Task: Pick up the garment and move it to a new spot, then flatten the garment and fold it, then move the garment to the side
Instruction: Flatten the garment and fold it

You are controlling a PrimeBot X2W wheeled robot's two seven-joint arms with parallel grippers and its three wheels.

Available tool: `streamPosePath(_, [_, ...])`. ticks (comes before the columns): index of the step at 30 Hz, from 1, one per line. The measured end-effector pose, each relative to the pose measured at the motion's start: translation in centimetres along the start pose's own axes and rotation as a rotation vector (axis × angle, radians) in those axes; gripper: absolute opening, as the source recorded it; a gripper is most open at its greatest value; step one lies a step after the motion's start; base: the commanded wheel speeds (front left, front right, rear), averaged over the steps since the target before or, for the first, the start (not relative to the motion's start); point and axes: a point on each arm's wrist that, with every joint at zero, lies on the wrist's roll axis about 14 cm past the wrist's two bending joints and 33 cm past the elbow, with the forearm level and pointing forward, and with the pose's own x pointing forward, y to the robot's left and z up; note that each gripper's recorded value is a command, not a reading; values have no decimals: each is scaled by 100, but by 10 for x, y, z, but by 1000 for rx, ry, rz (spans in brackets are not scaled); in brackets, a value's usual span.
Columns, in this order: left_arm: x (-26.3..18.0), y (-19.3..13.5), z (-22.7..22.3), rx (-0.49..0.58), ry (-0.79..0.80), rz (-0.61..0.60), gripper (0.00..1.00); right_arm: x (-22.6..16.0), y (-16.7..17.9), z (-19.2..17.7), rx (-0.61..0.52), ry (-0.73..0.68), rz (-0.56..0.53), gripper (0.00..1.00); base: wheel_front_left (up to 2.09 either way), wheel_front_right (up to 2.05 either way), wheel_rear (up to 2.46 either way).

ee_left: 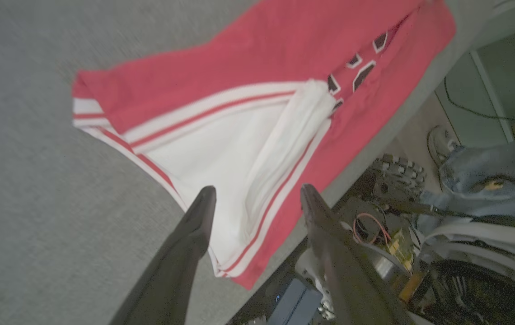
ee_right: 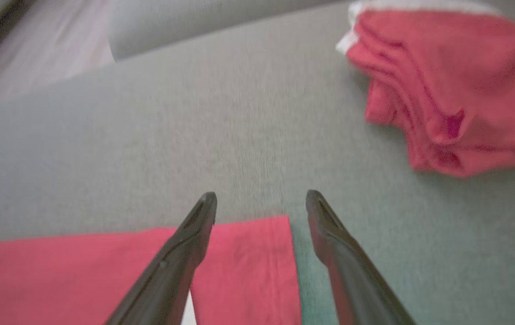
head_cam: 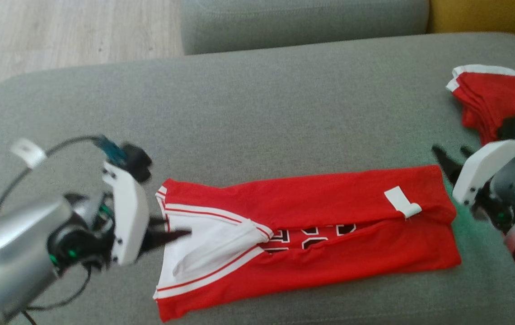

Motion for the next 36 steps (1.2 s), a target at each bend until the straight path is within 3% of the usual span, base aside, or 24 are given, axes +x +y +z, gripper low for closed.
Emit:
streamPosePath(9, [-74,23,108,111,-654,272,100,-40,11,104,33,-500,50,100,0,0,0])
streamPosePath(15, [-118,41,123,81,-1008,471,100,-58,0,106,28,-671,6,100,0,0,0])
streamPosePath(22, [-126,66,91,-103,-1099,617,100,-67,31,82,39,-743,62,100,0,0,0])
streamPosePath(26, [-132,62,85,-178,-1201,649,100,-70,30,47,61,-714,39,100,0,0,0])
streamPosePath(30, [-119,62,52,-263,-1205,696,100,-71,27,16,115,-663,9,100,0,0,0])
streamPosePath(36, [-103,45,40,-274,-1229,672,100,-67,19,-5,136,-581,-39,100,0,0,0])
